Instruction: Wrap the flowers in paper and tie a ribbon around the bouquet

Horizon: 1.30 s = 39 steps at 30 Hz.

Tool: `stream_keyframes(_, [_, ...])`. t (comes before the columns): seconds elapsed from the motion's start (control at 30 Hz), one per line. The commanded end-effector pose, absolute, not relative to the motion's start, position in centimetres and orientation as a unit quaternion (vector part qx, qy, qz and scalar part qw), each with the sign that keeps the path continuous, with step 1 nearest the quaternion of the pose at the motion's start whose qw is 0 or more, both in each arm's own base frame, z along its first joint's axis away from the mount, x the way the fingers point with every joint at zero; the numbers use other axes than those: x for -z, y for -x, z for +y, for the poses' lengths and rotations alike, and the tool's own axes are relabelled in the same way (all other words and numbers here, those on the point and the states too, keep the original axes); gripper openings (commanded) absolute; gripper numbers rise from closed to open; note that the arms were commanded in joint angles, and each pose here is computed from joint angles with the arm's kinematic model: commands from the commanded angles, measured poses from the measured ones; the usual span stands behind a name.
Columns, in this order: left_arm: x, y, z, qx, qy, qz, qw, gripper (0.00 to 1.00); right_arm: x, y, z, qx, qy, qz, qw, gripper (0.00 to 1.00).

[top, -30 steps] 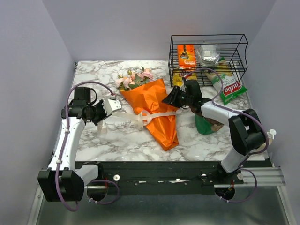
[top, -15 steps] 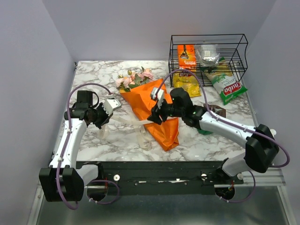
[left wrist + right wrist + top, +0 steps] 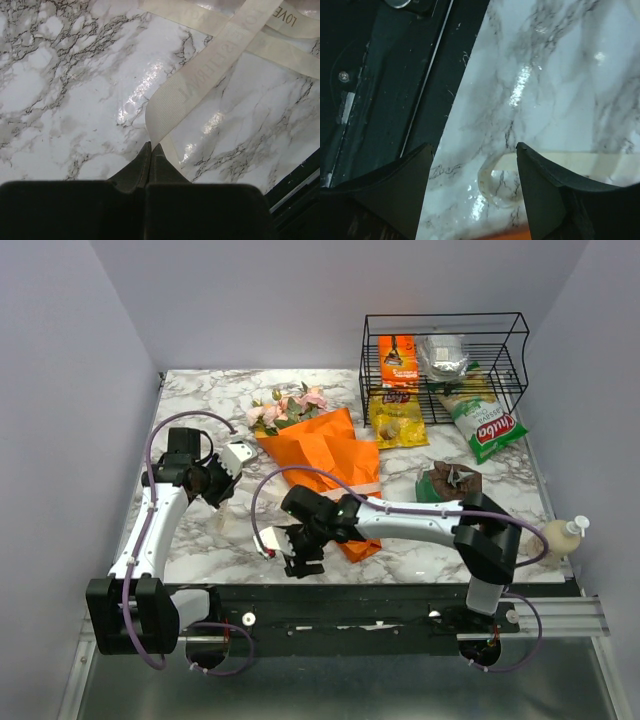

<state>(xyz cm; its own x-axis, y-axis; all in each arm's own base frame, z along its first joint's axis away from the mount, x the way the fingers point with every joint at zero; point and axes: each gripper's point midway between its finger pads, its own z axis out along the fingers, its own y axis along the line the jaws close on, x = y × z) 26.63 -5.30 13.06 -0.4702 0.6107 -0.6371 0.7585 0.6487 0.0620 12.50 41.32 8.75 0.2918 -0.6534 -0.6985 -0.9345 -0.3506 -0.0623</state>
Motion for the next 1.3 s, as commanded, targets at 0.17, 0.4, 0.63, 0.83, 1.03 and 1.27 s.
stream_keyframes(0.17, [-14.1,-27.3,-5.3,0.109,-0.410,0.843,0.330,0.00,-3.6,-15.1,38.4,-0.135,0.793,0.565,0.180,0.77])
stream_keyframes(0.4, [-14.2,-27.2,-5.6,0.116,-0.410,0.841,0.333,0.00,-3.5,-15.6,38.1,-0.120,0.781,0.585,0.185,0.78])
stream_keyframes(0.63, [-13.9,-26.9,-5.5,0.114,-0.415,0.841,0.326,0.00,-0.8,-15.7,37.8,-0.105,0.773,0.609,0.145,0.34])
stream_keyframes(0.83, [-14.0,-27.4,-5.2,0.103,-0.418,0.840,0.330,0.00,-6.0,-15.4,39.2,-0.137,0.751,0.622,0.175,0.00])
stream_keyframes(1.03, [-13.7,-27.8,-5.0,0.096,-0.421,0.839,0.332,0.00,-14.6,-15.3,40.6,-0.231,0.693,0.633,0.257,0.00])
stream_keyframes(1.27, [-12.7,-27.5,-5.0,0.099,-0.423,0.840,0.324,0.00,-20.2,-17.0,39.2,-0.352,0.612,0.630,0.323,0.00])
